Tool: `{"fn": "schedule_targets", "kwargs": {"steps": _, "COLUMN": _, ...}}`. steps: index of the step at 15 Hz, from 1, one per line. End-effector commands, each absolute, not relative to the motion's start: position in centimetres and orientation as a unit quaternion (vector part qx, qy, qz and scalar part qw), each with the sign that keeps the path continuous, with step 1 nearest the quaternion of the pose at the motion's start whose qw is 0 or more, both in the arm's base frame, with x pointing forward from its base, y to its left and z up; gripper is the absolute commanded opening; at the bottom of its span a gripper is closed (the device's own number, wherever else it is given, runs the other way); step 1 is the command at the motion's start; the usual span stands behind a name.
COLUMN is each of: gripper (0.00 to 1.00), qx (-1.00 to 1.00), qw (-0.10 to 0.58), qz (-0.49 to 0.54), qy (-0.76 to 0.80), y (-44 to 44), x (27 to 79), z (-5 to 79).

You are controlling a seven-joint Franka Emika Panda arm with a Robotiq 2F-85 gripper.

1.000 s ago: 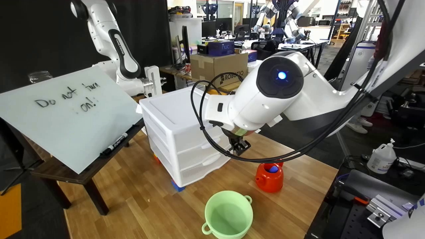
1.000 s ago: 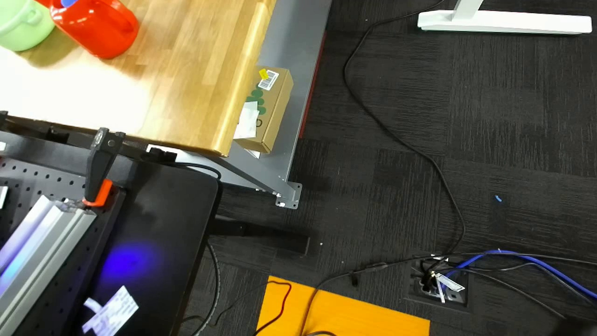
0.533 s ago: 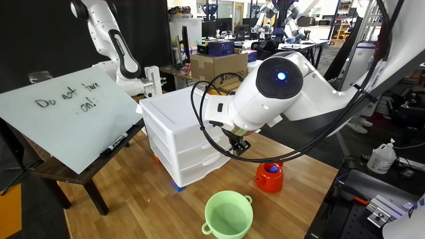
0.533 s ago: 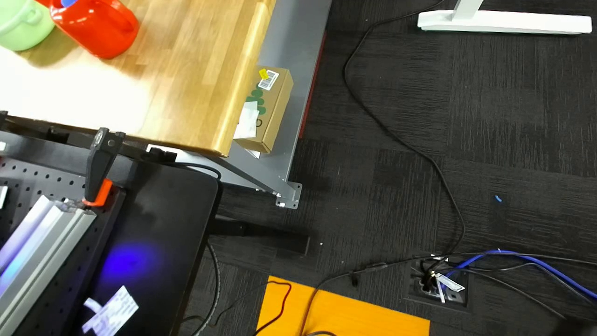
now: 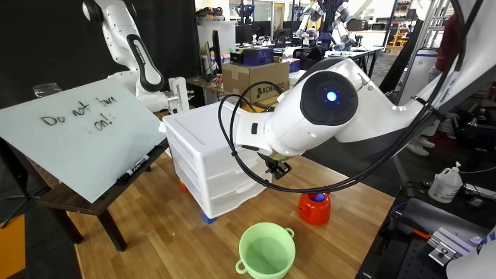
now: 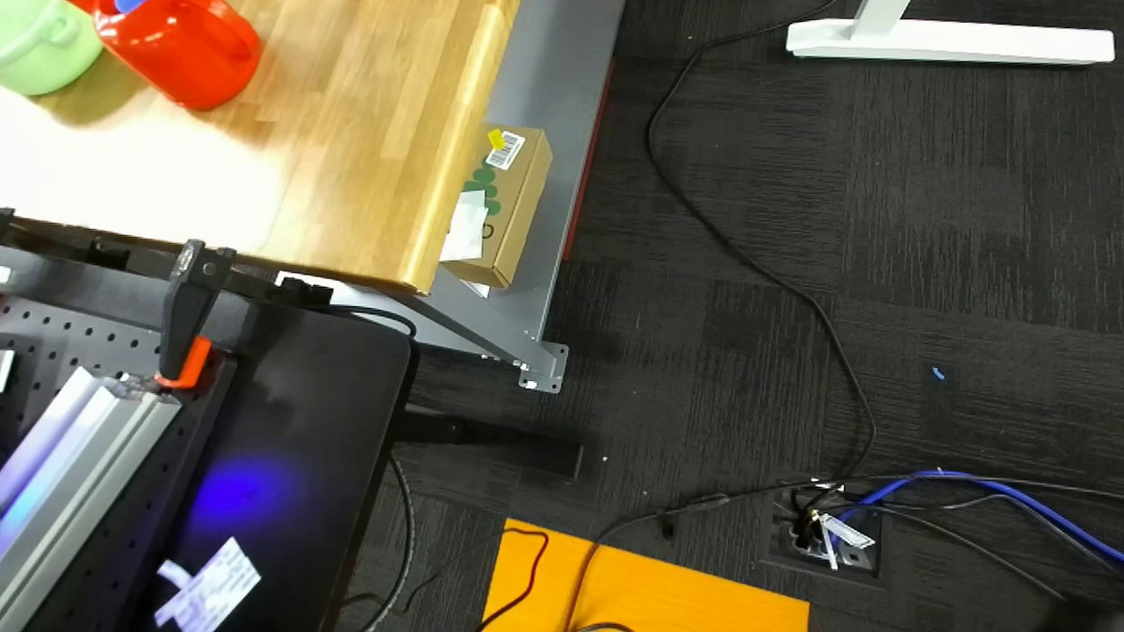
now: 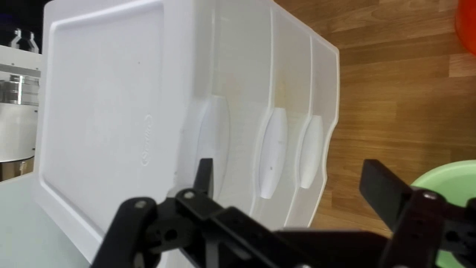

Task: Open the top drawer

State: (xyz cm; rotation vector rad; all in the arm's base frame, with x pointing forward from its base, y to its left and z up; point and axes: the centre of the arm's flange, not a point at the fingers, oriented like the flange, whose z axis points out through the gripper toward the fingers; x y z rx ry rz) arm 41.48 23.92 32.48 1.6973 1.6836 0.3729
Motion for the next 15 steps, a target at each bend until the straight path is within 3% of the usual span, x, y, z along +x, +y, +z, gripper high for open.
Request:
{"fn": "schedule_targets", "kwargs": {"steps": 1, "gripper": 1.00, "qx": 0.640, "qw": 0.399, "qz": 0.148, "qy": 0.640, "y": 23.57, "x": 41.79, "z": 33.37}}
{"fn": "schedule_targets", "kwargs": {"steps": 15, "gripper": 1.00, "qx": 0.636, "qw": 0.394, "qz": 0.147, "qy": 0.647, "y": 23.41, "x": 42.53, "z": 33.51}}
